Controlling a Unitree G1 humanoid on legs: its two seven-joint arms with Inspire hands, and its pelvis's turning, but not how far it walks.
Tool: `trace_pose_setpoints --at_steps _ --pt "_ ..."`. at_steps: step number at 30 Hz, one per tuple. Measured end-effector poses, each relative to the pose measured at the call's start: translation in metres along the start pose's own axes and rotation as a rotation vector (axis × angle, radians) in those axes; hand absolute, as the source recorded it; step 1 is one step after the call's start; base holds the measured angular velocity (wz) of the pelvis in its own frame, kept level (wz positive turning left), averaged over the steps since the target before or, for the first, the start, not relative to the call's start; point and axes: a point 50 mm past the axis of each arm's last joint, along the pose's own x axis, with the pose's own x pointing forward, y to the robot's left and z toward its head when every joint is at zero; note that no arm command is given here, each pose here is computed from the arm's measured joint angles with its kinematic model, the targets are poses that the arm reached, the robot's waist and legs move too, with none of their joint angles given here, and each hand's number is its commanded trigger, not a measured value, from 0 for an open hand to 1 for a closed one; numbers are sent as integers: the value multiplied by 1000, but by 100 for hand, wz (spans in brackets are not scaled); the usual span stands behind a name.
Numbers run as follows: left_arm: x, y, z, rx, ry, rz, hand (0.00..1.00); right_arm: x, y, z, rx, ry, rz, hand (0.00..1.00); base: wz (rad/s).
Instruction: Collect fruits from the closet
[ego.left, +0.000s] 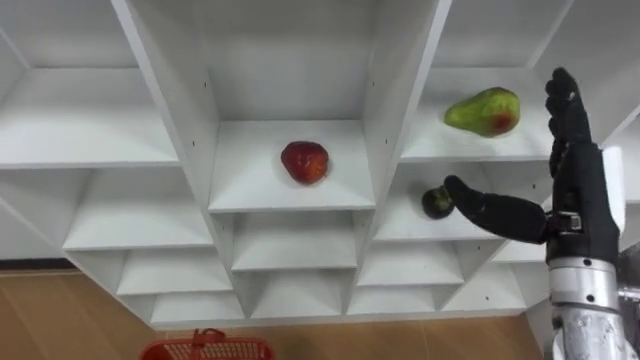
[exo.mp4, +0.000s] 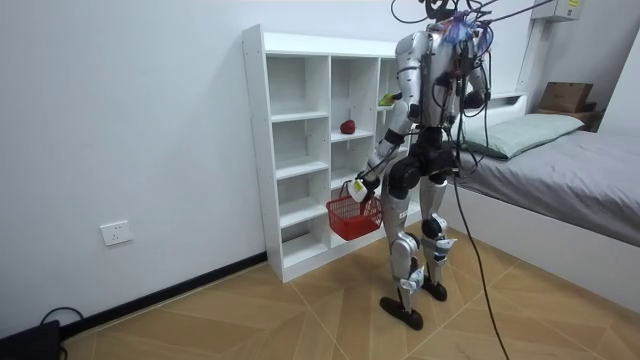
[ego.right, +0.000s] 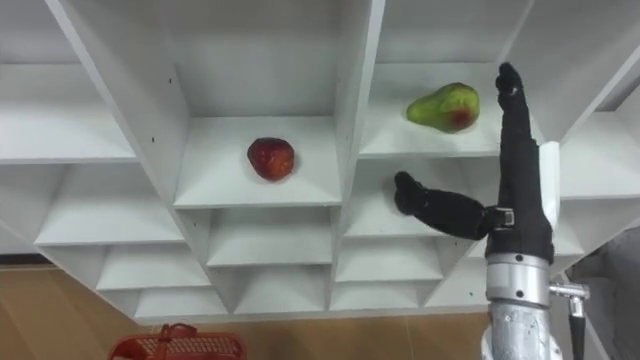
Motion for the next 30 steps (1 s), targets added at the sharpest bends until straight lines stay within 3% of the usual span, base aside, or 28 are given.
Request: trace_pose_setpoints --at_steps 10,22,30 --pt "-2 4 -5 7 35 8 100 21 -18 9 27 -72 -91 0 1" --pt "-1 9 -2 57 44 35 100 35 -29 -2 9 -33 -108 0 4" --pt "-2 10 -2 60 46 51 100 42 -34 -13 99 33 -134 0 0"
